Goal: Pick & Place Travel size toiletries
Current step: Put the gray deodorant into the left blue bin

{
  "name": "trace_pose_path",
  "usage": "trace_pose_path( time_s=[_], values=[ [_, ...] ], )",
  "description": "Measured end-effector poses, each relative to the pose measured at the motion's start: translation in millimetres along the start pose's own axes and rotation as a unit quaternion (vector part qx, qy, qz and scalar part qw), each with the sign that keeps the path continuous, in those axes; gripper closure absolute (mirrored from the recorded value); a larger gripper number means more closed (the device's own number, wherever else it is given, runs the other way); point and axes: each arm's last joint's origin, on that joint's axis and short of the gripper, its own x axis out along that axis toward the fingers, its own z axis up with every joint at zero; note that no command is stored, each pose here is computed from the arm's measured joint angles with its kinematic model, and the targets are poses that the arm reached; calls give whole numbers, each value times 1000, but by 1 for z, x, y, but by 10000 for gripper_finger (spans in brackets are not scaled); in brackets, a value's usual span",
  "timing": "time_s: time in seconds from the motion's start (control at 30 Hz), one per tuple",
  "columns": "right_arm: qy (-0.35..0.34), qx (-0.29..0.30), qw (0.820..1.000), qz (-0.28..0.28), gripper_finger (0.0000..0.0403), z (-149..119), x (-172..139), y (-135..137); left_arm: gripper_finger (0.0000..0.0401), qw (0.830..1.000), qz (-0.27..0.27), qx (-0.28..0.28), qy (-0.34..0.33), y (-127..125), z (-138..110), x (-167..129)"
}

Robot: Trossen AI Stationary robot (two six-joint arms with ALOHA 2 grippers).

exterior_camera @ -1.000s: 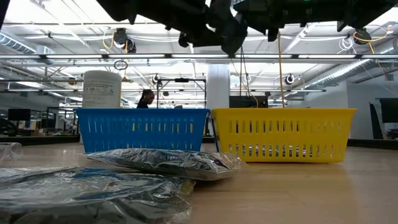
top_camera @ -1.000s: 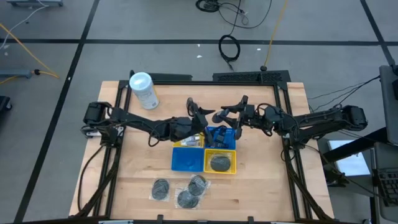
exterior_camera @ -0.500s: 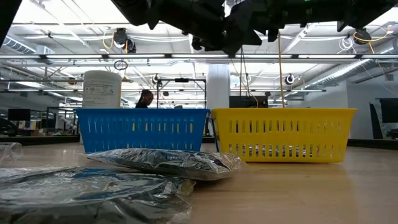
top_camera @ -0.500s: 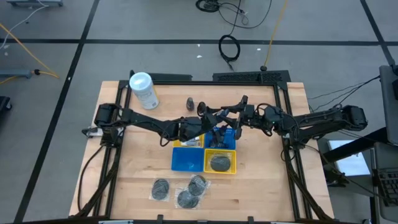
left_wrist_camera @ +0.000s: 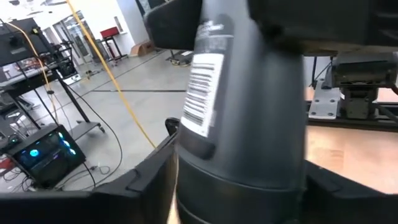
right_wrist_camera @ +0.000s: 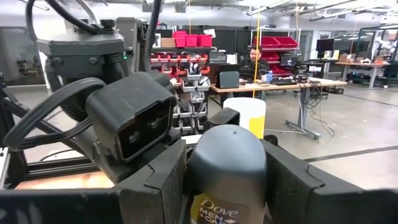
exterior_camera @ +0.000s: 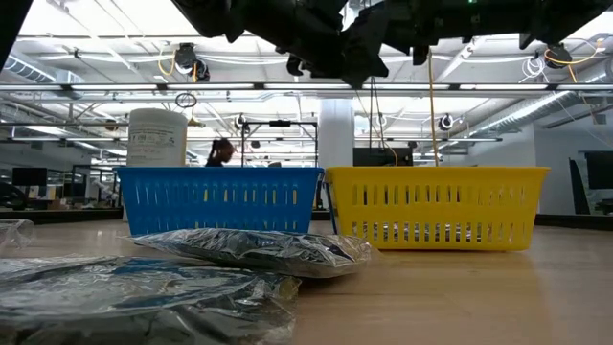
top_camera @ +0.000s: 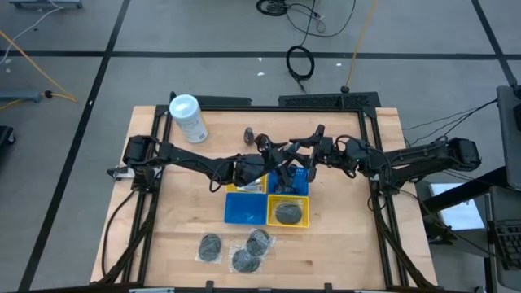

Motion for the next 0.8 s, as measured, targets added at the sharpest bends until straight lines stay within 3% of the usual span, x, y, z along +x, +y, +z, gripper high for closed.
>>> trace_pose_path(
  time_s=[0.1,0.6,0.8],
  values=[
    [0,1,1000,-2,242,0,0,0,221,1000,1,-3,2,0,0,0],
    [11,-18,1000,-5,240,-2,0,0,221,1000,-8,15,19,-4,-4,-3],
    [0,-12,1000,-7,131,0,0,0,221,999,-15,22,24,-8,-5,-6]
  ],
)
